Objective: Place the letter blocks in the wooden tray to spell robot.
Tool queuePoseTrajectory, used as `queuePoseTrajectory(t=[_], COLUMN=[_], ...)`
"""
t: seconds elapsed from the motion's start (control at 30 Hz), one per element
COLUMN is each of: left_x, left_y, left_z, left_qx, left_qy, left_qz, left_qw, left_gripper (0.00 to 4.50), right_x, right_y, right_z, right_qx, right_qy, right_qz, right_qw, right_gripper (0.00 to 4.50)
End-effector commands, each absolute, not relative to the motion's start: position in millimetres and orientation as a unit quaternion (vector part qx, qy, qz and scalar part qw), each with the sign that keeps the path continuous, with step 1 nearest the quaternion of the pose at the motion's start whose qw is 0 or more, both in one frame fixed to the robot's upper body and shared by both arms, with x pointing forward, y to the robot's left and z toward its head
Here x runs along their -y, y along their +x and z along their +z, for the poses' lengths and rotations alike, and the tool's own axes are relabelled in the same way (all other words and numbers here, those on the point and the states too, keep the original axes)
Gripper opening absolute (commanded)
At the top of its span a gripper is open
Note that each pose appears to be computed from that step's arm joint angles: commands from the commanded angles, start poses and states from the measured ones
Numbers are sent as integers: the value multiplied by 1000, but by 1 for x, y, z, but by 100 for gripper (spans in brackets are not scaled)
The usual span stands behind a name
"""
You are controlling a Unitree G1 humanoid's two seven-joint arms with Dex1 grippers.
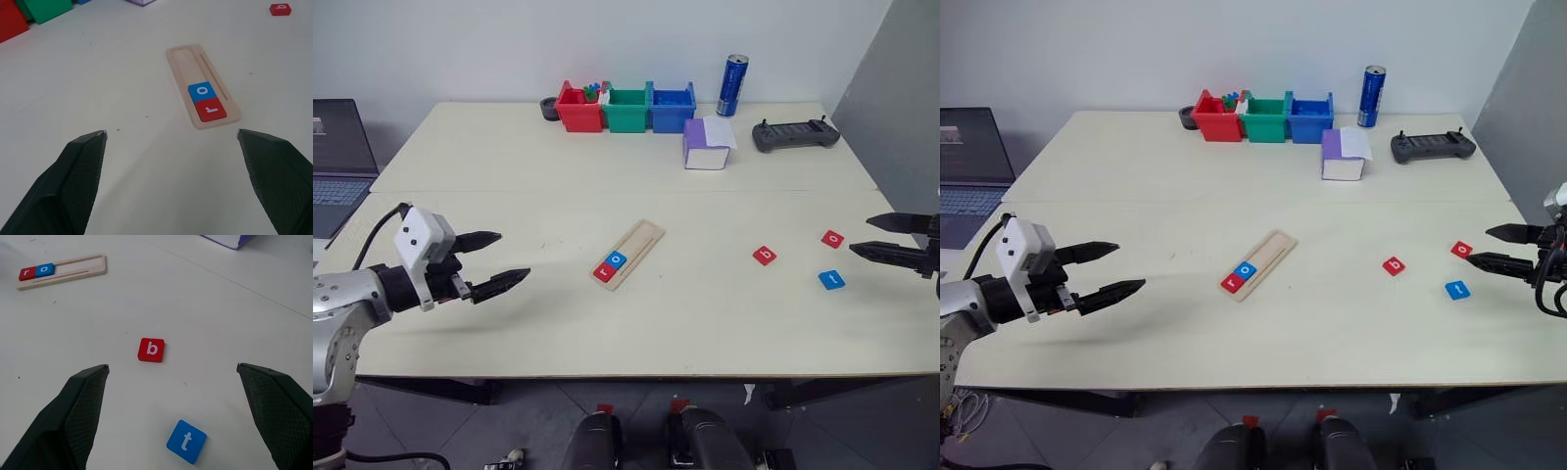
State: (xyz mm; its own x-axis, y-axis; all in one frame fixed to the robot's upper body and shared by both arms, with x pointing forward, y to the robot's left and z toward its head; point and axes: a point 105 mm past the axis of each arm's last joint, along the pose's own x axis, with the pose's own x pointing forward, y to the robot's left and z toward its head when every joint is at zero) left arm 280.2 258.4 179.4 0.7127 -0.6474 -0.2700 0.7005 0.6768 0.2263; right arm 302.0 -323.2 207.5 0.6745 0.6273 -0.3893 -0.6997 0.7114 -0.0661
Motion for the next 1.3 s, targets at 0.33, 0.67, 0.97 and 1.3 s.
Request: queuePoseTrajectory(t=[0.33,0.67,0.97,1.3], left_x=[-252,-234,-159,-139], left_y=[283,283,347,351], left_z=[211,192,181,132], left_qx=[-43,-71,-4,-69], left_qy=[173,173,159,140], left_qz=[-378,-411,-410,-418], left_qw=[909,892,898,895], left_gripper=[450,450,450,450], right_x=[318,307,293,256], right_y=[302,308,318,308], right_z=[224,223,224,218], right_qx=[-142,-134,-128,-124], right_qy=[-116,-119,-124,-120], right_qz=[370,385,407,467], right_qw=[911,905,896,867], right_gripper=[445,445,445,445])
